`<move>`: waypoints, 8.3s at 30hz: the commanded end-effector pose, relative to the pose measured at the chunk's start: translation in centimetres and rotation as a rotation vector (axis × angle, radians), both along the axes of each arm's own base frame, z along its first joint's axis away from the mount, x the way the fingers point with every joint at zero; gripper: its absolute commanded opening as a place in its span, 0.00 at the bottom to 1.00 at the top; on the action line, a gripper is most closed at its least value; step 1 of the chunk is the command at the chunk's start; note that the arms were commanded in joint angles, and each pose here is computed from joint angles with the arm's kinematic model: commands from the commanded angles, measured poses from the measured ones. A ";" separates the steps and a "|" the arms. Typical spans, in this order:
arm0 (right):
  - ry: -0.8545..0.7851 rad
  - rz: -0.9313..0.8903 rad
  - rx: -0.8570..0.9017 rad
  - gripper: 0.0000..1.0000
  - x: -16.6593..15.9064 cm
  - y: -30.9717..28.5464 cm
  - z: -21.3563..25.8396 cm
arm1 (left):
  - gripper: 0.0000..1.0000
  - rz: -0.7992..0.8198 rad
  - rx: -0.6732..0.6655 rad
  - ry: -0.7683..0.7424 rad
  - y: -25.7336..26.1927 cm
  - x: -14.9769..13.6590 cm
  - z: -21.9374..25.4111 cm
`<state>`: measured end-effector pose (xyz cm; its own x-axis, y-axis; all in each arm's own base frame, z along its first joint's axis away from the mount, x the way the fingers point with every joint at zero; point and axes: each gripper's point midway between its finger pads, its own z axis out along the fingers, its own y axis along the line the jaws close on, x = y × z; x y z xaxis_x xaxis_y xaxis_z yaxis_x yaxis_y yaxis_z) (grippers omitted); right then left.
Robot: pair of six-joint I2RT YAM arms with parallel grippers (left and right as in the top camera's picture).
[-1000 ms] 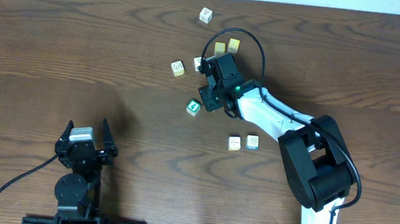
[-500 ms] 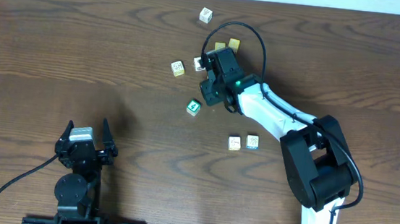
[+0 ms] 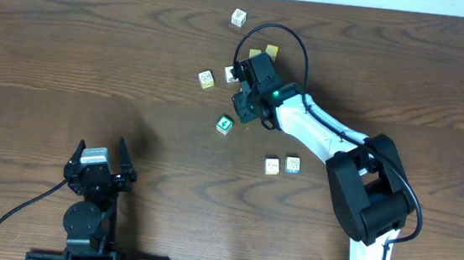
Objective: Lift 4 blocks
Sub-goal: 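Lower and close the right gripper on the green Z block, then lift the Z block and carry it toward the two placed blocks, then lower the Z block beside the red-edged block with the right gripper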
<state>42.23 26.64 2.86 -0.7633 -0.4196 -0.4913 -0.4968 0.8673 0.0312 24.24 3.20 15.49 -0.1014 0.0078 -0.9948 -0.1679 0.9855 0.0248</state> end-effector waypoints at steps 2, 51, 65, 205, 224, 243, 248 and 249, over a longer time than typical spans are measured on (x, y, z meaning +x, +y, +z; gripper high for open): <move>-0.011 0.005 -0.001 0.33 0.2 0.4 0.4 | 0.75 0.018 -0.005 0.053 0.3 -0.1 -1.8; -0.077 -0.024 -0.011 0.22 0.1 -0.9 6.1 | 0.76 0.018 -0.005 0.053 0.3 -0.1 -1.8; -0.066 -0.207 -0.145 0.18 -2.9 -8.2 11.8 | 0.76 0.018 -0.005 0.053 0.3 -0.1 -1.8; 0.083 -0.444 0.060 0.20 -14.5 -14.5 0.4 | 0.75 0.018 -0.005 0.053 0.3 -0.1 -1.8; 0.097 -0.446 0.080 0.19 -14.7 -14.0 0.3 | 0.76 0.018 -0.005 0.053 0.3 -0.1 -1.8; 0.064 -0.444 0.012 0.24 -14.9 -14.5 0.2 | 0.76 0.018 -0.005 0.053 0.3 -0.1 -1.8; 0.070 -0.441 0.012 0.24 -14.9 -14.4 0.0 | 0.76 0.018 -0.005 0.053 0.3 -0.1 -1.8; 0.071 -0.440 0.014 0.24 -14.8 -14.3 -0.1 | 0.76 0.018 -0.005 0.053 0.3 -0.1 -1.8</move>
<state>27.48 12.55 3.22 -0.8982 -0.0290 -0.4386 -0.0744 0.9934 0.0868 24.24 3.20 15.49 -0.1014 0.0078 -0.9948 -0.1679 0.9855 0.0248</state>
